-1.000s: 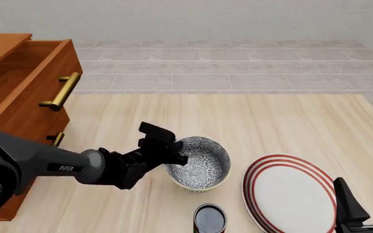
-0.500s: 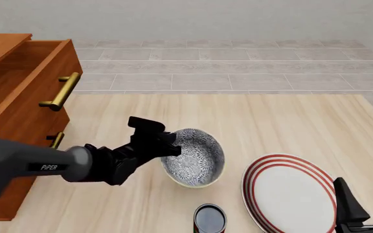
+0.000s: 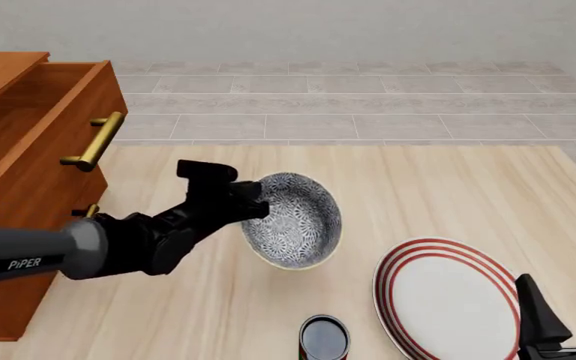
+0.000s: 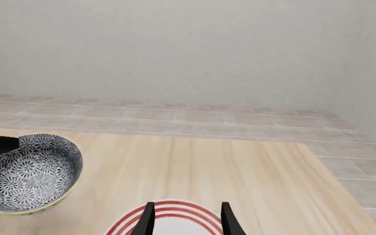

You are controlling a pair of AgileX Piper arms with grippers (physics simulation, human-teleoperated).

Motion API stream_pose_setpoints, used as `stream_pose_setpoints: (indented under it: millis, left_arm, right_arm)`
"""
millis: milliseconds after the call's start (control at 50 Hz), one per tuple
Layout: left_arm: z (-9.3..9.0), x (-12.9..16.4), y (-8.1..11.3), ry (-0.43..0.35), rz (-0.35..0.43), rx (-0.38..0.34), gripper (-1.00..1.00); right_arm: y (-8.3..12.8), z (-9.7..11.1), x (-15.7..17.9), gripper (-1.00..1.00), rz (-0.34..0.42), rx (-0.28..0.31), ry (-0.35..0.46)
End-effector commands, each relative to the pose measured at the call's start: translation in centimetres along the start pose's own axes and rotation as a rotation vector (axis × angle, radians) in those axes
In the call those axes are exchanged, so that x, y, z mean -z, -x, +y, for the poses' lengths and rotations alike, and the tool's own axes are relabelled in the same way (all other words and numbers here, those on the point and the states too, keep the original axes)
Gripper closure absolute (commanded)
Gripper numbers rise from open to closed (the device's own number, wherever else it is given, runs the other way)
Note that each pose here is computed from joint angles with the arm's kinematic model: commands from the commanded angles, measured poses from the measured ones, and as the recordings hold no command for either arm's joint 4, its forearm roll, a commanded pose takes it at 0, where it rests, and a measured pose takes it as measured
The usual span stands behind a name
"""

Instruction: Put the bowl on top of the cabinet.

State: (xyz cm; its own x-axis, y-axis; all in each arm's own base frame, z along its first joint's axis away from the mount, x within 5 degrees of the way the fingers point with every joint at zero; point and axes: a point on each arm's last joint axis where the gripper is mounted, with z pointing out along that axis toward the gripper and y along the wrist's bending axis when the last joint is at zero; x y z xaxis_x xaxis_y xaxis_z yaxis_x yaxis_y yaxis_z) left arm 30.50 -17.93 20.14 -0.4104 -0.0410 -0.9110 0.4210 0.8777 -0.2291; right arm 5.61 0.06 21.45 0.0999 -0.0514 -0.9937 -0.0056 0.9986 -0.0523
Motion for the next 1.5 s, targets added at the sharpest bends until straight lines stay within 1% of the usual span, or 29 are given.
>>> stream_pose_setpoints:
  millis: [20, 80, 200, 420, 480, 500, 540, 560, 580, 620, 700, 740, 800, 820, 840, 880, 940, 960, 1020, 1060, 1080, 1180, 1240, 1340, 1360, 1380, 1400, 1420, 1500]
  left_arm:
    - [-0.2, 1.4, 2.1, -0.006, -0.061, 0.032, 1.0]
    - [-0.2, 1.5, 2.3, -0.006, -0.065, 0.032, 1.0]
    - [-0.4, 2.8, 4.1, -0.007, -0.103, 0.048, 1.0]
    - [0.1, 5.1, 7.6, 0.017, -0.159, 0.073, 1.0]
    - [0.4, 5.6, 8.4, 0.027, -0.169, 0.088, 1.0]
    - [1.0, 5.7, 8.6, 0.044, -0.178, 0.1, 1.0]
    - [0.7, 5.9, 8.9, 0.036, -0.18, 0.1, 1.0]
    - [0.9, 6.0, 9.2, 0.046, -0.181, 0.097, 1.0]
    - [1.2, 6.3, 9.6, 0.053, -0.192, 0.111, 1.0]
    - [1.2, 6.5, 10.1, 0.057, -0.193, 0.101, 1.0]
    - [1.2, 7.2, 11.0, 0.06, -0.206, 0.114, 1.0]
    - [1.1, 7.7, 12.0, 0.064, -0.219, 0.113, 1.0]
    - [1.4, 7.9, 12.4, 0.074, -0.226, 0.12, 1.0]
    - [1.2, 8.1, 12.8, 0.068, -0.231, 0.118, 1.0]
    - [1.4, 8.4, 13.2, 0.078, -0.239, 0.116, 1.0]
    - [1.8, 8.3, 13.5, 0.093, -0.229, 0.114, 1.0]
    - [1.9, 8.8, 14.2, 0.099, -0.239, 0.127, 1.0]
    - [2.4, 8.9, 14.5, 0.116, -0.238, 0.126, 1.0]
    - [2.9, 9.4, 15.3, 0.137, -0.245, 0.141, 1.0]
    - [2.9, 9.5, 15.7, 0.141, -0.241, 0.144, 1.0]
    - [3.4, 9.8, 16.0, 0.161, -0.244, 0.142, 1.0]
    - [3.5, 10.1, 16.8, 0.169, -0.235, 0.149, 1.0]
    - [3.4, 10.8, 17.4, 0.173, -0.243, 0.138, 1.0]
    - [3.2, 11.1, 18.0, 0.171, -0.246, 0.155, 1.0]
    - [3.2, 11.0, 18.0, 0.17, -0.242, 0.175, 1.0]
    - [3.2, 11.0, 18.0, 0.17, -0.242, 0.175, 1.0]
    - [3.8, 11.3, 18.2, 0.187, -0.245, 0.194, 1.0]
    - [3.6, 11.3, 18.4, 0.183, -0.247, 0.203, 1.0]
    - [4.6, 12.4, 19.5, 0.216, -0.272, 0.263, 1.0]
  right_arm:
    - [0.0, 0.0, 0.0, -1.0, -0.002, -0.001, -0.001]
    - [0.1, 0.0, 0.0, -1.0, -0.002, -0.002, -0.001]
    - [0.1, 0.0, 0.0, -1.0, -0.003, -0.003, -0.002]
    - [0.1, 0.0, 0.0, -1.0, -0.005, -0.004, -0.002]
    - [0.0, 0.0, 0.0, -1.0, -0.005, -0.004, -0.003]
    - [0.0, 0.0, 0.0, -1.0, -0.005, -0.005, -0.003]
    - [0.0, 0.0, 0.0, -1.0, -0.006, -0.005, -0.004]
    - [0.0, 0.0, 0.0, -1.0, -0.006, -0.005, -0.004]
    - [0.0, 0.0, 0.0, -1.0, -0.006, -0.005, -0.004]
    - [0.0, 0.0, 0.0, -1.0, -0.006, -0.005, -0.004]
    - [0.1, 0.0, 0.0, -1.0, -0.007, -0.006, -0.005]
    - [0.1, 0.0, 0.0, -1.0, -0.008, -0.007, -0.006]
    - [0.1, 0.0, 0.0, -1.0, -0.008, -0.009, -0.006]
    - [0.1, 0.0, 0.0, -1.0, -0.008, -0.009, -0.007]
    - [0.1, 0.0, 0.0, -1.0, -0.008, -0.01, -0.007]
    - [0.1, 0.0, 0.0, -1.0, -0.009, -0.012, -0.008]
    - [0.1, -0.1, 0.0, -1.0, -0.009, -0.014, -0.009]
    - [0.1, -0.1, 0.0, -1.0, -0.009, -0.015, -0.009]
    - [0.1, -0.1, 0.0, -1.0, -0.009, -0.018, -0.01]
    - [0.1, -0.1, 0.0, -1.0, -0.01, -0.019, -0.01]
    - [0.1, -0.1, 0.0, -1.0, -0.01, -0.02, -0.01]
    - [0.1, -0.1, 0.0, -1.0, -0.01, -0.02, -0.011]
    - [0.1, -0.1, 0.0, -1.0, -0.01, -0.021, -0.01]
    - [0.1, -0.1, 0.0, -1.0, -0.01, -0.02, -0.009]
    - [0.1, -0.1, 0.0, -1.0, -0.011, -0.02, -0.01]
    - [0.1, -0.1, 0.0, -1.0, -0.011, -0.02, -0.01]
    - [0.1, -0.1, 0.0, -1.0, -0.011, -0.02, -0.01]
    - [0.1, -0.1, 0.0, -1.0, -0.01, -0.02, -0.01]
    - [0.1, -0.1, 0.0, -1.0, -0.01, -0.02, -0.01]
